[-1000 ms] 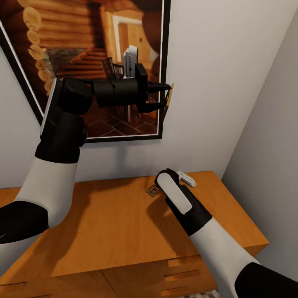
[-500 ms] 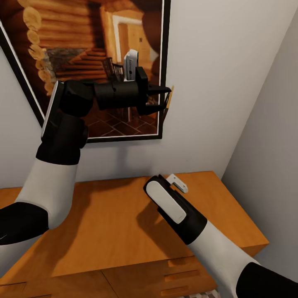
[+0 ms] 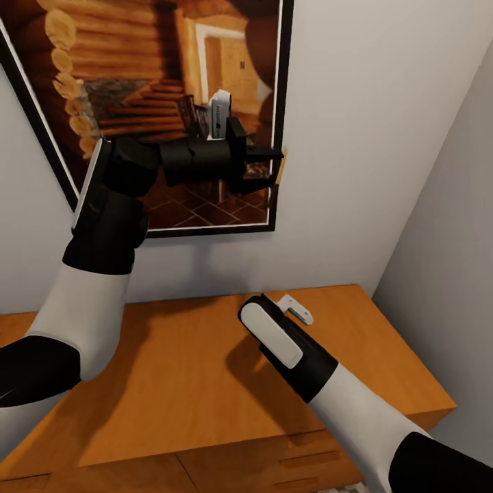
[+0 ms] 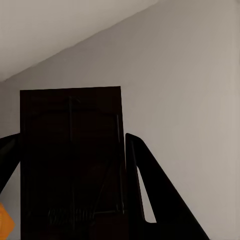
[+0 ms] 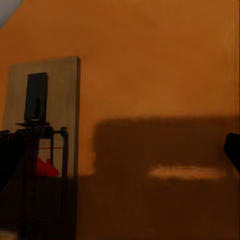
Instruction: Take the four mousetraps from the cabinet in the bathroom and place them on the bathroom floor. Make sure all four end up on the same floor surface, and ensure that at least two of them are either under or directly next to the same bathroom sink.
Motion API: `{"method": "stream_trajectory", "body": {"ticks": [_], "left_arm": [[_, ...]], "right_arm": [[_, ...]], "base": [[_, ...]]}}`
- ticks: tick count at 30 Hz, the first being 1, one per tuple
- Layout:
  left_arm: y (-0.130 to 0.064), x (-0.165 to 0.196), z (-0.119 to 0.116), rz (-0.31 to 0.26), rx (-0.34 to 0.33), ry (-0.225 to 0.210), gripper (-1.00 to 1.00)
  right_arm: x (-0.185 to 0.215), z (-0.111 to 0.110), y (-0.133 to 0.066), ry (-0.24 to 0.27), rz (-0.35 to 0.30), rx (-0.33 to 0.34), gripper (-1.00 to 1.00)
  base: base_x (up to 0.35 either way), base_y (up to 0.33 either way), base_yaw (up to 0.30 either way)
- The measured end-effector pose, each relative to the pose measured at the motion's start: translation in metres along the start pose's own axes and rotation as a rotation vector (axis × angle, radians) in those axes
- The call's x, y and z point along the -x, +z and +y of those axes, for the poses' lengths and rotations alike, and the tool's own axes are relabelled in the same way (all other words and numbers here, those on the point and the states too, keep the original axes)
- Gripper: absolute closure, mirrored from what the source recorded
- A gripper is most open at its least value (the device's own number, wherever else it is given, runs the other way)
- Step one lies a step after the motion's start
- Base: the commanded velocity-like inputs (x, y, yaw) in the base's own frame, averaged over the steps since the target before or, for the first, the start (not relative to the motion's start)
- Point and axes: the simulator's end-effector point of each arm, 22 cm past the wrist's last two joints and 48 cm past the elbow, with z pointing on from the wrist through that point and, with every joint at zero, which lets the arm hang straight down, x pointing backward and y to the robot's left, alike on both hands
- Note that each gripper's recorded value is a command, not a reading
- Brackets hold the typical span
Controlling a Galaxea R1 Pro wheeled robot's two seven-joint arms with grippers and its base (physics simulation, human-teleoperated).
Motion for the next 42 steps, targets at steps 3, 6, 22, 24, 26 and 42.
{"method": "stream_trajectory", "body": {"ticks": [3, 6, 22, 24, 26, 42], "left_arm": [[0.001, -0.001, 0.000, 0.003, 0.002, 0.001, 1.00], [0.001, -0.002, 0.001, 0.004, 0.003, 0.001, 1.00], [0.004, -0.003, 0.003, 0.009, 0.005, -0.008, 1.00], [0.004, -0.003, 0.003, 0.009, 0.005, -0.008, 1.00], [0.004, -0.003, 0.003, 0.009, 0.005, -0.008, 1.00], [0.003, -0.002, 0.003, 0.007, 0.007, -0.008, 1.00]], "right_arm": [[0.002, -0.002, 0.003, -0.004, -0.007, -0.014, -1.00], [0.005, -0.003, 0.006, -0.005, -0.014, -0.025, -1.00], [0.028, -0.016, 0.021, -0.030, -0.127, -0.095, -1.00], [0.028, -0.017, 0.021, -0.031, -0.128, -0.096, -1.00], [0.028, -0.017, 0.021, -0.030, -0.128, -0.096, -1.00], [0.022, -0.013, 0.018, -0.026, -0.096, -0.079, -1.00]], "base": [[0.000, 0.000, 0.000], [0.000, 0.000, 0.000], [0.000, 0.089, 0.000], [0.000, 0.016, 0.000], [0.000, 0.007, 0.000], [0.000, 0.000, 0.000]]}}
